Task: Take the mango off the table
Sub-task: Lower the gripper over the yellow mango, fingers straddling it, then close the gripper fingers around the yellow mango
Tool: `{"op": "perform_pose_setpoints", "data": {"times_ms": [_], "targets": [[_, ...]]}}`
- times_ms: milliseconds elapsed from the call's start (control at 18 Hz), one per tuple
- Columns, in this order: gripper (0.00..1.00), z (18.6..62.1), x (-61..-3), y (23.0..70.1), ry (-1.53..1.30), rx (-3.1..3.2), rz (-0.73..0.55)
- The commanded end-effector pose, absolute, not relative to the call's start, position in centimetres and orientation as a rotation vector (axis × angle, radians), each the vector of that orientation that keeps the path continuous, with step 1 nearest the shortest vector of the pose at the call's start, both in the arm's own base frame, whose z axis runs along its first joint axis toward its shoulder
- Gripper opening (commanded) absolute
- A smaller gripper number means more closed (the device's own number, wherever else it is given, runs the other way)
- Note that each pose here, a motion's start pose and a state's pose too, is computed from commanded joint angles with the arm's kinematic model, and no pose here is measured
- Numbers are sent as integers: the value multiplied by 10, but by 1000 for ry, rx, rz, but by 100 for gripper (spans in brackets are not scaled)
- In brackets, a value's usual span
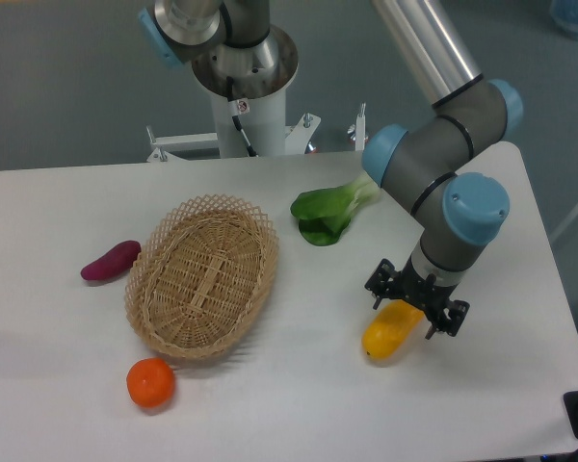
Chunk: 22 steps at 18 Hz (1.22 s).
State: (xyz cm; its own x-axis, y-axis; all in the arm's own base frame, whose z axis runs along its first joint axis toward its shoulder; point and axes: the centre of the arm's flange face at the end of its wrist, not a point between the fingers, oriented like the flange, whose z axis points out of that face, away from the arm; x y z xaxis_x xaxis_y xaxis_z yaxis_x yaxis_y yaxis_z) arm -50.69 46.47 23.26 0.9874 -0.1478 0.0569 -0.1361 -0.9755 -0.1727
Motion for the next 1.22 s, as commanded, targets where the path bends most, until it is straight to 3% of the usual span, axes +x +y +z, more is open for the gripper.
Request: {"op": "perform_pose_setpoints", "data": {"times_ms": [333, 611, 1056, 1222], "targets": [[100, 216, -503, 472, 252, -2968, -125], [100, 201, -502, 477, 265, -2946, -44], [99, 193, -495, 474, 270, -2950, -48], [72, 194, -494, 474, 272, -2951, -50]]}}
